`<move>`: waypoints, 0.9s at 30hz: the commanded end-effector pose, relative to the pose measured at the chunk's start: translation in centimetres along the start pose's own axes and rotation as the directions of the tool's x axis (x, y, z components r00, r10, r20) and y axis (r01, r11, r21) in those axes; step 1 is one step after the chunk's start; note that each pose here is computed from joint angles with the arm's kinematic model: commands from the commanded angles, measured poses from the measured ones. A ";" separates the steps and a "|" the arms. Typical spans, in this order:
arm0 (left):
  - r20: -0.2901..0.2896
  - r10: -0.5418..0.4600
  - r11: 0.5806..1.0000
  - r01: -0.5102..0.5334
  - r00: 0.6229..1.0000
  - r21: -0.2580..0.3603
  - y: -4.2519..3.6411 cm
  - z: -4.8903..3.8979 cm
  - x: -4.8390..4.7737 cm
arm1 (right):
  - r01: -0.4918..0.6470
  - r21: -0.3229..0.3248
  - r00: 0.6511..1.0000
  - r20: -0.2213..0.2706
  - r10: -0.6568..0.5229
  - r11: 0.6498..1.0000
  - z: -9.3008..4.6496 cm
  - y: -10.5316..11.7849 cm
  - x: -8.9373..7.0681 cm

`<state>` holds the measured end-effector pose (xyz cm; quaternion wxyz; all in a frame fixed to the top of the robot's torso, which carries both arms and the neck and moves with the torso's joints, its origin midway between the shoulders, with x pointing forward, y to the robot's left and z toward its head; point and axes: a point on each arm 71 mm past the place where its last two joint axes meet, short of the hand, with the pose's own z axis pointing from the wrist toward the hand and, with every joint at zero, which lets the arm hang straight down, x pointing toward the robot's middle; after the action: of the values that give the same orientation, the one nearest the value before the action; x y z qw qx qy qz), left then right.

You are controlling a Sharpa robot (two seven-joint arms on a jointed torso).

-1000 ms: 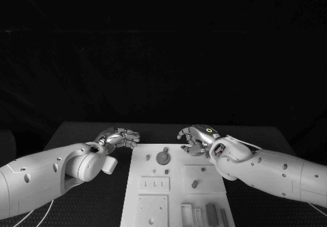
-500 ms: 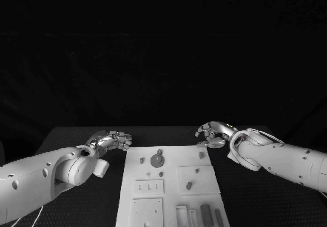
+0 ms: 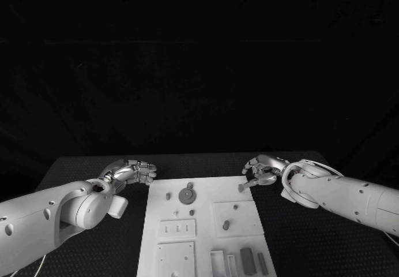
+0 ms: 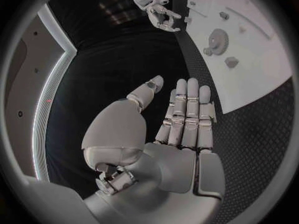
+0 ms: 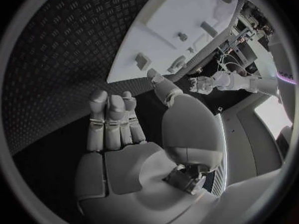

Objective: Assemble the parts on the task board

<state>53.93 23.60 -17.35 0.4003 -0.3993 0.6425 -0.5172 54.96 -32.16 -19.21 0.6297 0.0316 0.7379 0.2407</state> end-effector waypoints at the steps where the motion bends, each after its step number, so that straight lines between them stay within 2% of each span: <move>1: -0.025 0.000 1.000 0.000 1.000 0.017 -0.17 0.05 0.26 | 0.020 -0.015 0.998 -0.054 -0.021 1.000 0.0 -0.2 0.9; 9: -0.019 0.001 1.000 -0.001 1.000 0.015 -0.12 0.00 0.05 | 0.020 -0.004 0.996 -0.086 -0.020 1.000 -0.2 -0.9 2.2; 17: -0.017 0.001 1.000 -0.001 1.000 0.013 -0.10 -0.03 0.00 | 0.012 -0.018 0.994 -0.109 -0.014 1.000 -0.4 -0.5 2.9; 27: -0.022 0.000 1.000 0.000 1.000 0.004 -0.03 0.03 0.06 | 0.005 -0.037 0.994 -0.110 -0.009 0.999 -0.4 -0.1 4.1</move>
<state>53.97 23.75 -17.40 0.3994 -0.3991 0.6436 -0.5167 54.14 -31.24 -22.19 0.6016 0.0157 0.7576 0.2528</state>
